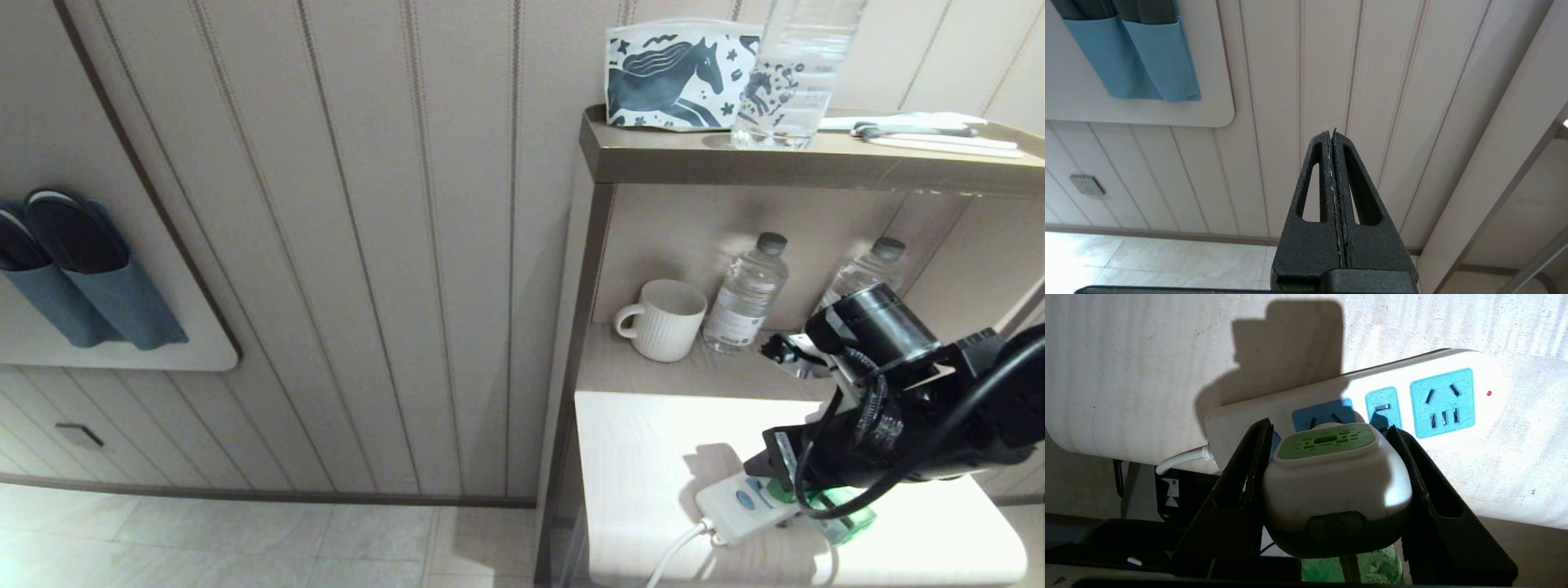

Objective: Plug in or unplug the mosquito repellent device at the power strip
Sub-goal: Insert the plug into the socket

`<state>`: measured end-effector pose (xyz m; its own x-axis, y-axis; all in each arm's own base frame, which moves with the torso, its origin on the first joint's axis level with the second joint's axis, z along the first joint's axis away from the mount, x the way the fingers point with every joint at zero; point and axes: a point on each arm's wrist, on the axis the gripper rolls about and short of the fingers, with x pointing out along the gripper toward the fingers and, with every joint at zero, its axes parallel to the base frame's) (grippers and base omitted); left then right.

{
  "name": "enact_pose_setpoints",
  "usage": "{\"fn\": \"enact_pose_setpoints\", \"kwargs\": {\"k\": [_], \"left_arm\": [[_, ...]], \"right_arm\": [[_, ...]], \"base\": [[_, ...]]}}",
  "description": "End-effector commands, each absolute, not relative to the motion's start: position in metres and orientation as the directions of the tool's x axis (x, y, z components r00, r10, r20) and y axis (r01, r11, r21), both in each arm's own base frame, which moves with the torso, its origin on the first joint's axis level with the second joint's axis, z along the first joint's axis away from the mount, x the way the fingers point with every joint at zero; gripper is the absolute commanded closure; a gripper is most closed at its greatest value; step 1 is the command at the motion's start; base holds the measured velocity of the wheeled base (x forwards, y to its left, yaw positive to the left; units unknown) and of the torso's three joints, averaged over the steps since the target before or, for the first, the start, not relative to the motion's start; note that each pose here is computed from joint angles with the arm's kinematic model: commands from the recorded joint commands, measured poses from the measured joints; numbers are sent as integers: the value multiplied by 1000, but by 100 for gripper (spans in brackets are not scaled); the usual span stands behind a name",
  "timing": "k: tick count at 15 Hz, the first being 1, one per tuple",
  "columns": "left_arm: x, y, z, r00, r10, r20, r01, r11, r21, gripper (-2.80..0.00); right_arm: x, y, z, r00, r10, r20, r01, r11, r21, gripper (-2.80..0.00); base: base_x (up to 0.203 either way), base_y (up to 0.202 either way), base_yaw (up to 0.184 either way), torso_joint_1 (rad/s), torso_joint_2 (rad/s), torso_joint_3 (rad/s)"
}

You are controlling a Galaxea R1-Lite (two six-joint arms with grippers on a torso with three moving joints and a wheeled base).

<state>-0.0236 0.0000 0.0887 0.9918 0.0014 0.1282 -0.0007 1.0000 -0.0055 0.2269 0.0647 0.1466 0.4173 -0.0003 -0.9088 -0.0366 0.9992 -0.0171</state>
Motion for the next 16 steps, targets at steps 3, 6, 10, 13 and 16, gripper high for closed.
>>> {"fn": "enact_pose_setpoints", "kwargs": {"k": [3, 6, 10, 13, 16], "left_arm": [[-24, 0, 89, 992, 2, 130, -1, 1000, -6, 0], [-24, 0, 89, 992, 2, 130, -1, 1000, -6, 0], [-24, 0, 89, 992, 2, 130, -1, 1000, -6, 0], [-24, 0, 89, 992, 2, 130, -1, 1000, -6, 0], [-24, 0, 89, 992, 2, 130, -1, 1000, -6, 0]], "right_arm": [[228, 67, 149, 432, -10, -902, -18, 1000, -19, 0], [227, 68, 150, 438, -15, -899, -19, 999, -26, 0], [225, 67, 154, 453, -13, -891, -18, 1000, -24, 0], [225, 66, 156, 466, -41, -884, -5, 999, -49, -280], [225, 72, 156, 468, -30, -883, -27, 998, -49, -280]], "base": [[0, 0, 0, 0, 0, 0], [0, 0, 0, 0, 0, 0], [0, 0, 0, 0, 0, 0], [0, 0, 0, 0, 0, 0], [0, 0, 0, 0, 0, 0]]}}
